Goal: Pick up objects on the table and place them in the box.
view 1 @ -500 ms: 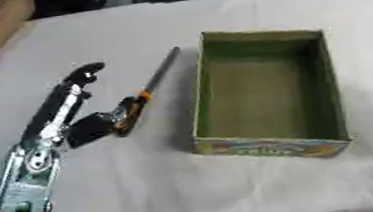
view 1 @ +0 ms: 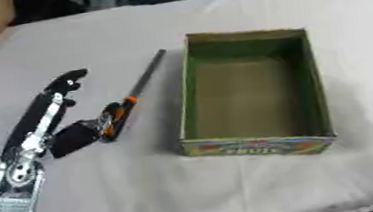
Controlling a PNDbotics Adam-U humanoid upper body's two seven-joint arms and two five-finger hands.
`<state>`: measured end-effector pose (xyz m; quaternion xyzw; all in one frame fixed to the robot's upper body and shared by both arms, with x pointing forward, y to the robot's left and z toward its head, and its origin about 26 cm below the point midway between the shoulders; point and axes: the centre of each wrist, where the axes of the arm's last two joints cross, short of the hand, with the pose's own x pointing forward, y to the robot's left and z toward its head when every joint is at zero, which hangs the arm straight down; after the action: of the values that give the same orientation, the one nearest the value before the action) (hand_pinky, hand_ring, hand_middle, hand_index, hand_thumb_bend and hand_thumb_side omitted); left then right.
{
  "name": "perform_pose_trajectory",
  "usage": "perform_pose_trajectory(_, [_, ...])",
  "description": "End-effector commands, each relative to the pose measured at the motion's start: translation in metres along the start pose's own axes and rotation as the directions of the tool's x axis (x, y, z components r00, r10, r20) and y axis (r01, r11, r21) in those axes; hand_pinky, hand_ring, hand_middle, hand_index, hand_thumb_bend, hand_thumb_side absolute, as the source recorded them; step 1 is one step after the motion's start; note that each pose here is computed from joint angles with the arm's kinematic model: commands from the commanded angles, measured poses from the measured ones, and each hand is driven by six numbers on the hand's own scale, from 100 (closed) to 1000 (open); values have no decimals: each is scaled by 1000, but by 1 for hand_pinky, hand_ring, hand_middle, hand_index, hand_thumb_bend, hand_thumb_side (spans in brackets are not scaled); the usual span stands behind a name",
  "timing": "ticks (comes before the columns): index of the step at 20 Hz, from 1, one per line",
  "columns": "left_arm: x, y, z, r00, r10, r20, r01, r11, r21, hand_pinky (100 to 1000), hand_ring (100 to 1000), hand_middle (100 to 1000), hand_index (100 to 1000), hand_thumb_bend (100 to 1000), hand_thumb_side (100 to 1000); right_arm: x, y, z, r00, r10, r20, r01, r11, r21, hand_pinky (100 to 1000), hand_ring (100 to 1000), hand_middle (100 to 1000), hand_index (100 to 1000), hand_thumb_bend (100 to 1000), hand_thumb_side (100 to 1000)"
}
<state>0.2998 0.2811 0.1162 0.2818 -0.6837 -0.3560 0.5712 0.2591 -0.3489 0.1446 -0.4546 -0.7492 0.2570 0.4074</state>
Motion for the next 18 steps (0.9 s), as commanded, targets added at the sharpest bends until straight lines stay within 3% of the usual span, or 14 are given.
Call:
perform_pose_trajectory(1, [2, 4, 0, 1000, -15, 10, 15, 1000, 11, 793, 920, 952, 1000, 517, 513, 4, -7, -3, 1000, 10, 25, -10, 1000, -12, 560, 634, 699, 756, 526, 618])
perform_pose_trajectory(12, [2, 4, 1, 1000, -22, 8, 22, 1000, 8, 797, 921, 951, 999, 521, 512, 4, -7, -3, 1000, 9, 26, -9, 1000, -9, 561, 634, 699, 756, 527, 618])
perform_pose_trajectory(18, [1, 1, -9, 992, -118, -37, 117, 992, -41, 820, 930, 942, 974, 540, 495, 3, -6, -2, 1000, 12, 27, -12, 1000, 0, 561, 635, 699, 756, 526, 618])
